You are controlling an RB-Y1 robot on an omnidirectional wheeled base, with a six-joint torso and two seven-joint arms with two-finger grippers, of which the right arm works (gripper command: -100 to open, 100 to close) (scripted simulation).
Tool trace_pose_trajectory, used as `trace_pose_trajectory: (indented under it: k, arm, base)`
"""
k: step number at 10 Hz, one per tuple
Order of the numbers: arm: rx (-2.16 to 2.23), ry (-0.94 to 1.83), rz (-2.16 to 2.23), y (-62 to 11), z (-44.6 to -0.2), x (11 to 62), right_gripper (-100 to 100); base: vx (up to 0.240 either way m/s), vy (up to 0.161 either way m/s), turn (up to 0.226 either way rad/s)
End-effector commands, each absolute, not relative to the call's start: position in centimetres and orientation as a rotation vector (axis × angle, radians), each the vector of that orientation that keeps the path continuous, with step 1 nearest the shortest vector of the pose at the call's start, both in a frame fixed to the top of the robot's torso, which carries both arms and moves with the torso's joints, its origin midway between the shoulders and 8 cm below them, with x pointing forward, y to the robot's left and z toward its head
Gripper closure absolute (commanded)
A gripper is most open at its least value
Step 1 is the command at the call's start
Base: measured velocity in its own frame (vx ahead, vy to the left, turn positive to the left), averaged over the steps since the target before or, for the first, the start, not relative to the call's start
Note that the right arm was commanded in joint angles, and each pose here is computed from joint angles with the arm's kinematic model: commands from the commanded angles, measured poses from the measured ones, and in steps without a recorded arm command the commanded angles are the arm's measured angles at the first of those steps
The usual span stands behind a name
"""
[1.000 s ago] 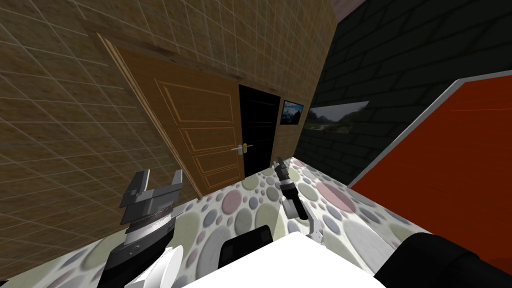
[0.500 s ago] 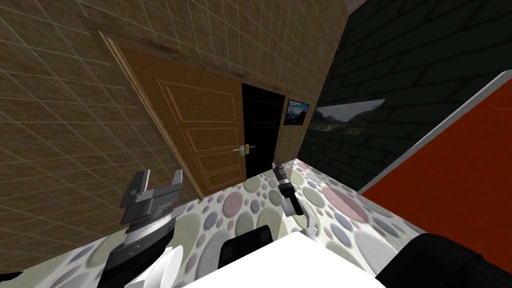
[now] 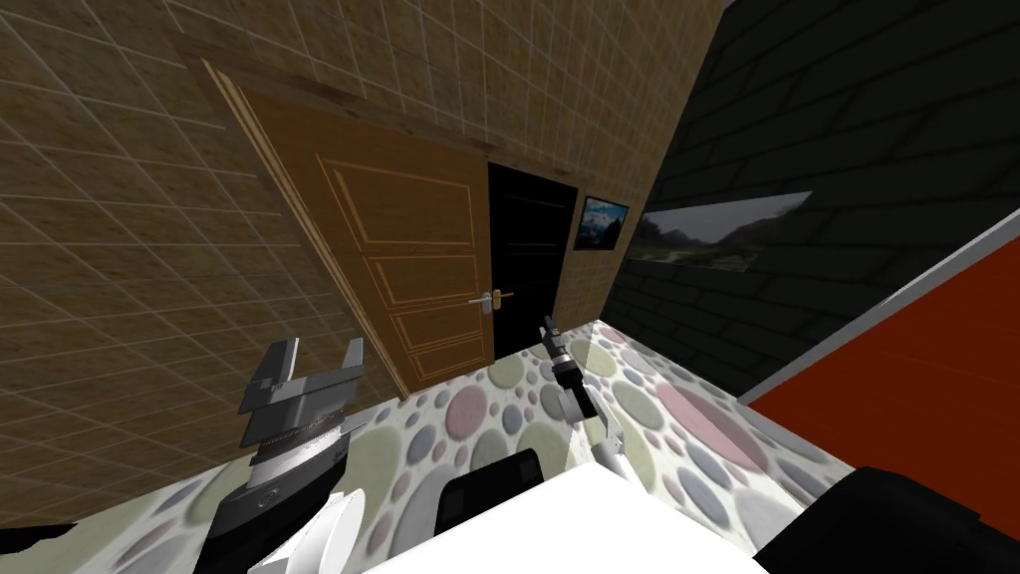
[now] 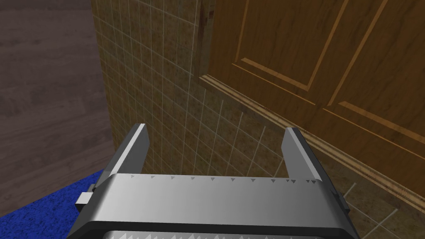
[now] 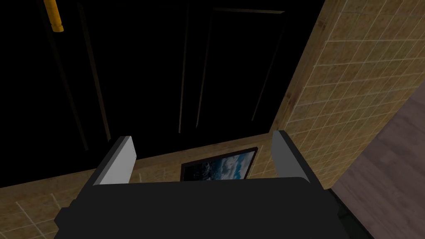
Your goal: Pull the door open
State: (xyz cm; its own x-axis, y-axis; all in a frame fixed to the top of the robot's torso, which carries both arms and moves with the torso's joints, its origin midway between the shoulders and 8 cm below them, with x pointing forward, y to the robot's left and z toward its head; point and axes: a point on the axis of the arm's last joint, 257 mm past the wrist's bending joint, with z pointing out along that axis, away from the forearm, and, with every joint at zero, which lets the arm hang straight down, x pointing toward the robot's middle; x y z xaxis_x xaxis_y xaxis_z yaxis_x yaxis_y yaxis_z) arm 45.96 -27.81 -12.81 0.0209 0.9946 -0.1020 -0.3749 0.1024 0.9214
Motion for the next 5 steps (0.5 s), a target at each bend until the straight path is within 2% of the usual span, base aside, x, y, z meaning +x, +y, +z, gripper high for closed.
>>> trace_pose_trajectory:
  k: [1,5]
  arm:
    - [0.870,0.987,1.287,-28.1,-14.0,46.7,-100]
    - [0.918,1.028,1.278,-28.7,-16.6,48.5,-100]
  base:
    - [0.102,0.003,0.068]
    - [0.097,-0.008,0.071]
